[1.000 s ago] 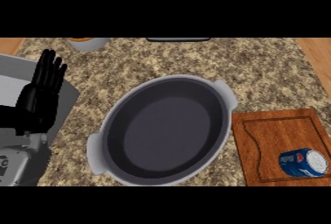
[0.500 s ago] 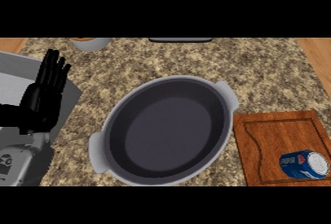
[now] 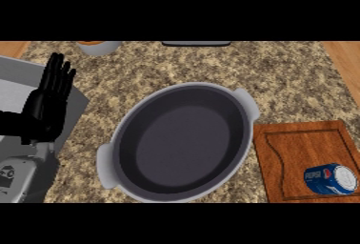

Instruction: Pick the can from the cutting board and place it in the pot

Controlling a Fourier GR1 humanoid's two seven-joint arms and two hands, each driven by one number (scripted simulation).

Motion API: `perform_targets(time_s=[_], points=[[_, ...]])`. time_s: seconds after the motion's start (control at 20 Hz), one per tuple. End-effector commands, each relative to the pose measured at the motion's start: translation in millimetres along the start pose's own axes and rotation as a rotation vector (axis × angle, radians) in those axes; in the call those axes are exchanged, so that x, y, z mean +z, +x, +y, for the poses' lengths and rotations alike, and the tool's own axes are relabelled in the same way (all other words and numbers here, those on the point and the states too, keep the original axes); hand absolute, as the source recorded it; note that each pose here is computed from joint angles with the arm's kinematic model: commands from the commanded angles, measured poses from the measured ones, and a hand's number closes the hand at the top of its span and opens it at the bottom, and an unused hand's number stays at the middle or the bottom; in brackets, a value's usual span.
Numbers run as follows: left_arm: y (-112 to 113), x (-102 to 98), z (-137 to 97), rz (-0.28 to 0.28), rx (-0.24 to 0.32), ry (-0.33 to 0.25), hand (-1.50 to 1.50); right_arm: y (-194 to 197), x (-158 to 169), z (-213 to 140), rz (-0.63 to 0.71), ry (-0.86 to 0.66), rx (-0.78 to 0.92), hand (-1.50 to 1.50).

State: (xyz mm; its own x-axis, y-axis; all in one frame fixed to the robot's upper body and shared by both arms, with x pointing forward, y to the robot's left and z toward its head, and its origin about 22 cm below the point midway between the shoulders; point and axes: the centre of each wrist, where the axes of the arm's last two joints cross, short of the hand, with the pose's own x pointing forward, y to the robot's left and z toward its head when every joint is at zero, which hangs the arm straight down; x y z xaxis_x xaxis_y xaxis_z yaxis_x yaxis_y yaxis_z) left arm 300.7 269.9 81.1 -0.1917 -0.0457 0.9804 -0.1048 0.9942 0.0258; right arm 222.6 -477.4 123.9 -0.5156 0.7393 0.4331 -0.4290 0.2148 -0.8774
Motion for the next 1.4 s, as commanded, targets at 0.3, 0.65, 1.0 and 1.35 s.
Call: perform_targets(time_s=[0.3, 0.65, 1.0, 1.35], points=[[-3, -8, -12, -0.009, -0.014, 0.003, 0.00, 12, -32, 41, -0.074, 0.073, -0.029, -1.50], [3, 11, -2, -0.005, 0.009, -0.007, 0.00, 12, -45, 37, -0.108, 0.048, -0.031, -1.50], [6, 8, 3, 0.010, -0.012, -0.011, 0.00, 1, -36, 81, 0.015, 0.064, 0.031, -1.50], [17, -8, -11, -0.002, -0.017, -0.011, 0.00, 3, -83, 96, -0.003, 0.057, 0.006, -1.50]])
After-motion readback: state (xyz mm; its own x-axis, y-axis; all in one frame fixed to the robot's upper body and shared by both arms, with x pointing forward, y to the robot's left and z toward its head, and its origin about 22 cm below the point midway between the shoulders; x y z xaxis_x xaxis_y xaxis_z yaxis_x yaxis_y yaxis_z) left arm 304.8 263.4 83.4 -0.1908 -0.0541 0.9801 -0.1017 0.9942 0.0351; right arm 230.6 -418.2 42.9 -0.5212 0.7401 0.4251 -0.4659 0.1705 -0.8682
